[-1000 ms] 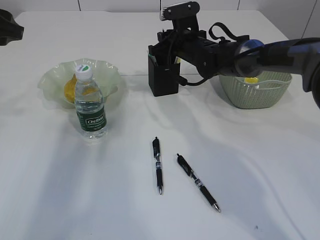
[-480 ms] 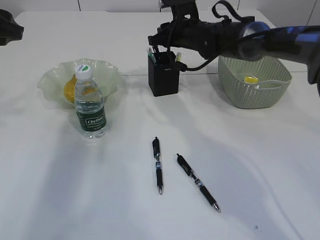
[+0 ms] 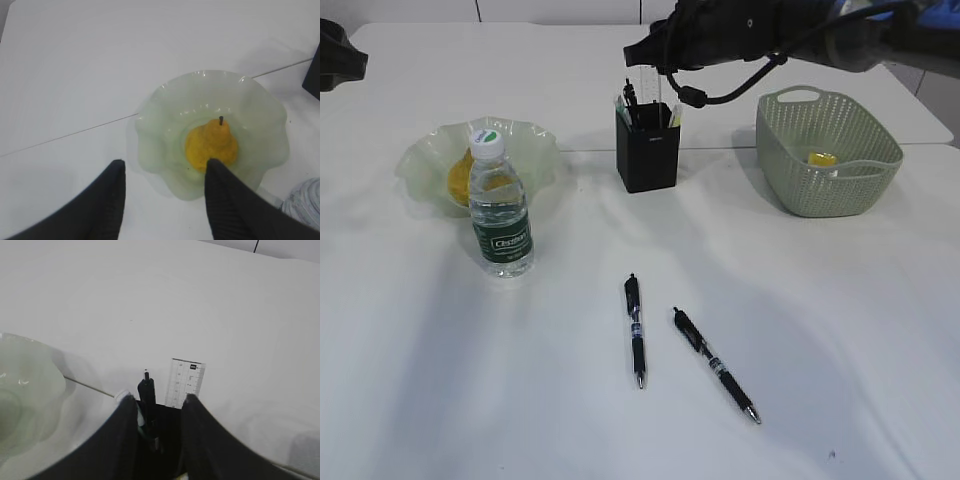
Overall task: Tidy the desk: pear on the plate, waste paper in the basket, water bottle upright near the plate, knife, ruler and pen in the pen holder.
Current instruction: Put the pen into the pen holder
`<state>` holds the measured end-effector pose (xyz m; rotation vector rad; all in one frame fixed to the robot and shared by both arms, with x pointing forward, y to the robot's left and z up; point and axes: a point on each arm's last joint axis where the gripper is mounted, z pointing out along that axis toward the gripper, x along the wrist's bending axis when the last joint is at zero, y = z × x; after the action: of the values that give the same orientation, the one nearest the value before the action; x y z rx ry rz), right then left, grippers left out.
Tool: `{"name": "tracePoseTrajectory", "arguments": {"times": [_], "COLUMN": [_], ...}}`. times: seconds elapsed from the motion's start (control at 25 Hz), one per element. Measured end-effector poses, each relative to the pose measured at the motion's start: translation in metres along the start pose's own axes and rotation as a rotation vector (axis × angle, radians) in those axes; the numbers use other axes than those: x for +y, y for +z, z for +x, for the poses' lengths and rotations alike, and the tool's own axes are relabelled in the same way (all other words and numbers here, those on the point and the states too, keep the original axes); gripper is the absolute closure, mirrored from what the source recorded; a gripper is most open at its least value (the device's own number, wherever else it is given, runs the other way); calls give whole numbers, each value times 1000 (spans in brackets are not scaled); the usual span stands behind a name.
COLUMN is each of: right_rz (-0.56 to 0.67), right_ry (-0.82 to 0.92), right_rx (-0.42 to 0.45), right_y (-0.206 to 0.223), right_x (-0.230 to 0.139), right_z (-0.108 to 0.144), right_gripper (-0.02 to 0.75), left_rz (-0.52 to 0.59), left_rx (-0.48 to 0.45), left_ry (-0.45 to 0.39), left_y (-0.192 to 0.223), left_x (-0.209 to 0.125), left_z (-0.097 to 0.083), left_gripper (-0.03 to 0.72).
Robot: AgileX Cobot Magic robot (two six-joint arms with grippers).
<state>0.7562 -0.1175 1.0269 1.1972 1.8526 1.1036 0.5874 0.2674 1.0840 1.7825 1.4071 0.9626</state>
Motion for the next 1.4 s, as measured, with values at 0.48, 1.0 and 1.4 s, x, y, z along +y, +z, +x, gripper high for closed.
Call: {"name": "tracePoseTrajectory", "arguments": {"times": [0.48,1.0,1.4], "right_rz": [241,458,659], "right_ry": [-14,5,36], "right_rx": [10,15,51], "right_y": [-46,-85,-102], "right_x": [17,22,11], "right_z": [-3,-4,-1], "right_gripper": [507,507,507], "left_rz": [0,0,0], "left_rx": [0,0,0], "left_ry": [0,-1,-1], "left_y": [0,0,0], "left_x": [0,0,0], "left_z": [0,0,0], "left_gripper": [325,325,325]}}
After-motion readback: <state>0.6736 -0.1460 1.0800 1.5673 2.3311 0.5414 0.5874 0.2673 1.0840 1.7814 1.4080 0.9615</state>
